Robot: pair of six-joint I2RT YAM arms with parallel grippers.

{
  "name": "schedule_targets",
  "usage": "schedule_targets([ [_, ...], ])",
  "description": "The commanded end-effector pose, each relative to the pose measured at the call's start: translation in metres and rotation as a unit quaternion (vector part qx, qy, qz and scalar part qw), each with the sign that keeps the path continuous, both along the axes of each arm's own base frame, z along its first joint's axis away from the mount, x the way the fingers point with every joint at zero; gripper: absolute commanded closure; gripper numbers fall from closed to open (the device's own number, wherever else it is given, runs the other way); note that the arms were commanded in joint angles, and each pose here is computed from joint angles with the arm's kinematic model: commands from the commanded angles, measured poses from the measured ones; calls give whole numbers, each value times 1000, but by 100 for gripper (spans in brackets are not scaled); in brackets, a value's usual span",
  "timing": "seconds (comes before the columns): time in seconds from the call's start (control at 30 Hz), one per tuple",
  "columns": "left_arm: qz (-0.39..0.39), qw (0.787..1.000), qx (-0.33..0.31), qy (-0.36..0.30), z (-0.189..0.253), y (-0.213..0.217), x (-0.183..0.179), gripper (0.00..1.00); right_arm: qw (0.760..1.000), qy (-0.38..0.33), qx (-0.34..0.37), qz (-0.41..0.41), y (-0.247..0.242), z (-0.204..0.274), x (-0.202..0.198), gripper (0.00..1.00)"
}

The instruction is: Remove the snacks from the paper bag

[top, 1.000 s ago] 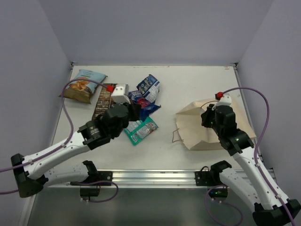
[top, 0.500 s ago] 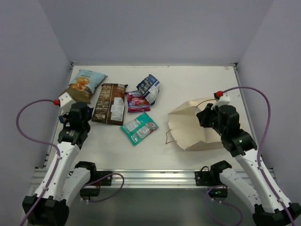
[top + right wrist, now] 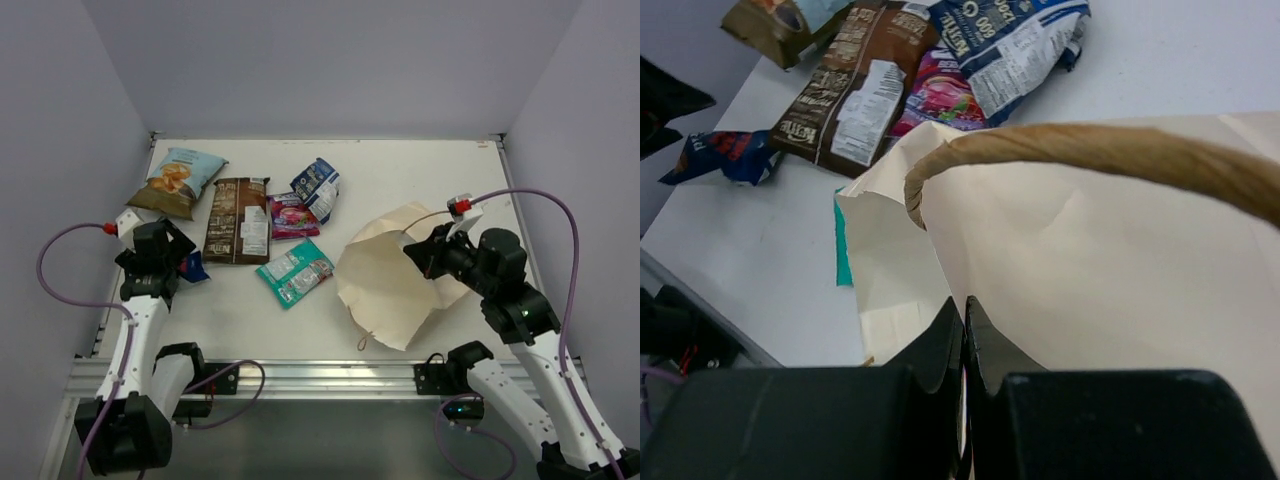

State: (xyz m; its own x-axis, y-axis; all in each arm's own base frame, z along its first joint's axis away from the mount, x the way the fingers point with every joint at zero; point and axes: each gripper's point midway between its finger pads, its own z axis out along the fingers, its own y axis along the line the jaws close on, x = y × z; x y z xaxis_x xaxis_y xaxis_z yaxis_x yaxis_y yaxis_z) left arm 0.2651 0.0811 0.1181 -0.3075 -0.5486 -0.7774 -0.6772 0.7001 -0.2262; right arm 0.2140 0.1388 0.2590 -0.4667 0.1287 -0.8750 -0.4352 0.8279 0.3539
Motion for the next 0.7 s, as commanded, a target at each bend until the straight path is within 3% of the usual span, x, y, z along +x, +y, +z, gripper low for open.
schedule_targets([
  [0.0, -43, 997, 4, -67, 40, -10, 8, 0, 995, -52, 14, 86, 19, 24, -16, 100],
  [0.2, -126, 987, 33, -90, 80, -28, 5, 0, 984, -70, 8, 163, 32, 36, -36, 100],
  [0.43, -218, 970, 55, -96, 115, -59, 10, 0, 984, -60, 11, 169, 36, 60, -32, 100],
  [0.67, -314, 942, 30, -117, 147, -96, 13, 0, 994, -4, 88, 61, 35, 111, 5, 100],
])
